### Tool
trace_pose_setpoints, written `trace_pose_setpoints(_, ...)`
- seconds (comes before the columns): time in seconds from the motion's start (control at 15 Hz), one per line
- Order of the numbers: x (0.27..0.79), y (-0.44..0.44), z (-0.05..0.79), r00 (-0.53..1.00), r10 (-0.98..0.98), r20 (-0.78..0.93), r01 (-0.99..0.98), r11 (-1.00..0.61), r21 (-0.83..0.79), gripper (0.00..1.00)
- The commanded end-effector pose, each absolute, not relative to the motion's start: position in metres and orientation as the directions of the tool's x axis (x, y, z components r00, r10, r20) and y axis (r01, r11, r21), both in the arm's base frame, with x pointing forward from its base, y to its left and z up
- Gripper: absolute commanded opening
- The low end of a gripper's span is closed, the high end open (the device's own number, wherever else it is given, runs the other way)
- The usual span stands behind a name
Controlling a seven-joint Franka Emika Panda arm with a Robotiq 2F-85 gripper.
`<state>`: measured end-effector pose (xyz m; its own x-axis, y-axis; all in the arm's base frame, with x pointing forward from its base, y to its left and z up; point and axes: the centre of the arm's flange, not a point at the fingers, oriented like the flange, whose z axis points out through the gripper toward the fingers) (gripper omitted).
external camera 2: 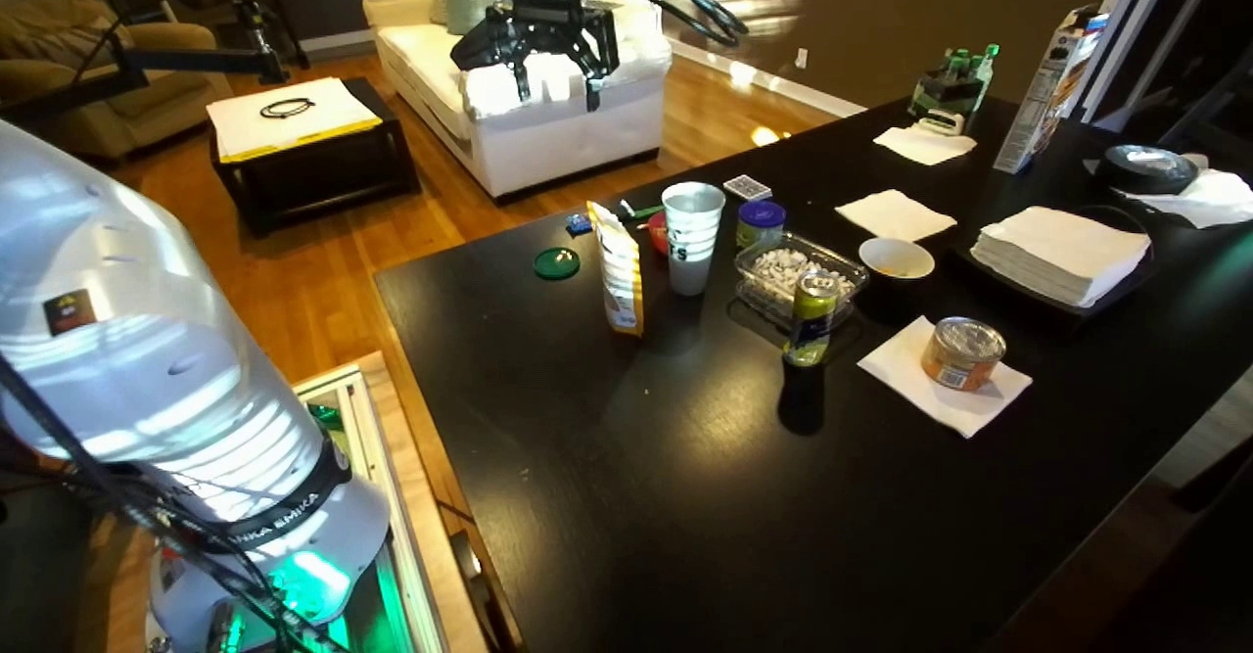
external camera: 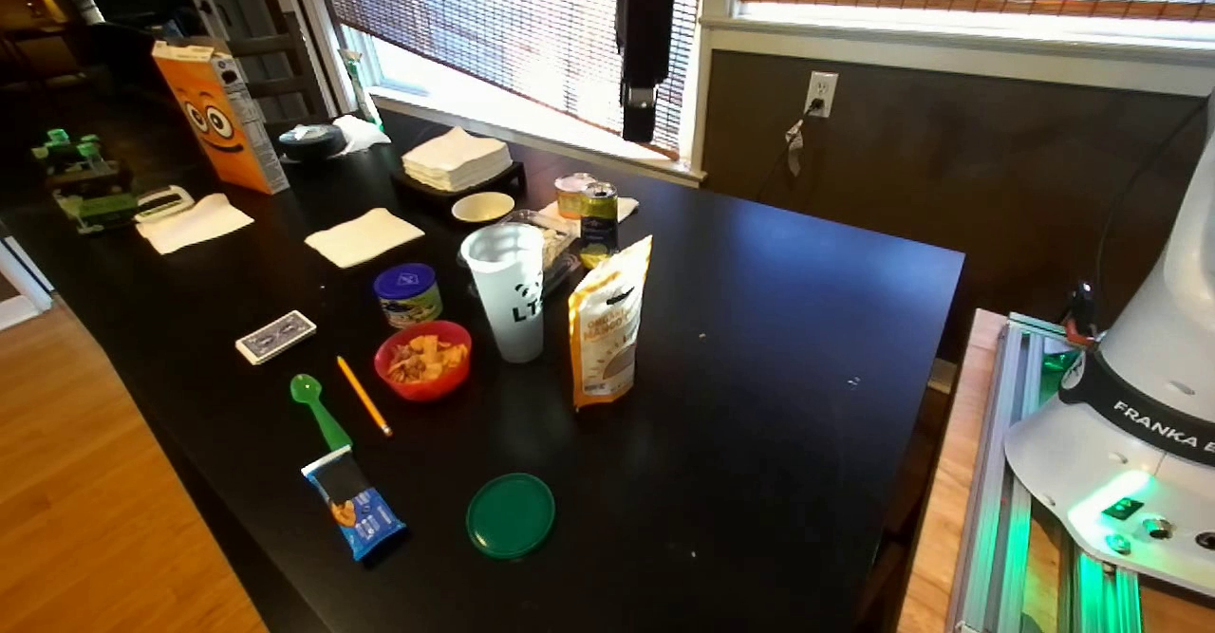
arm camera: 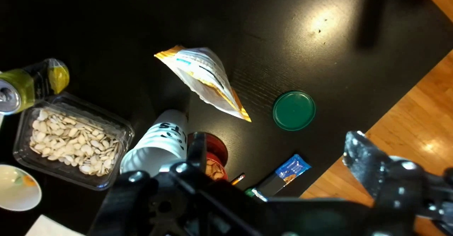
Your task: Put the yellow object inside the white and yellow packet.
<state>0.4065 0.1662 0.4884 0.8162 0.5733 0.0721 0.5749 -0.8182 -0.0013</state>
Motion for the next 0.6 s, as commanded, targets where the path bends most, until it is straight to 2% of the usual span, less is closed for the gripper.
trace_pose_setpoints(0.0, 0.371, 0.168, 0.498, 0.871, 0.481, 0.098, 0.482, -0.876, 0.021, 1.0)
trace_pose_setpoints(0.13, 0.364, 0.17, 0.502, 0.874, 0.471, 0.117, 0.472, -0.881, 0.023, 1.0)
trace_pose_setpoints(0.2, 0.384, 0.169, 0.498, 0.862, 0.497, 0.097, 0.498, -0.867, 0.013, 1.0)
trace_pose_setpoints(0.53, 0.375, 0.17, 0.502, 0.868, 0.485, 0.109, 0.486, -0.874, 0.019, 1.0)
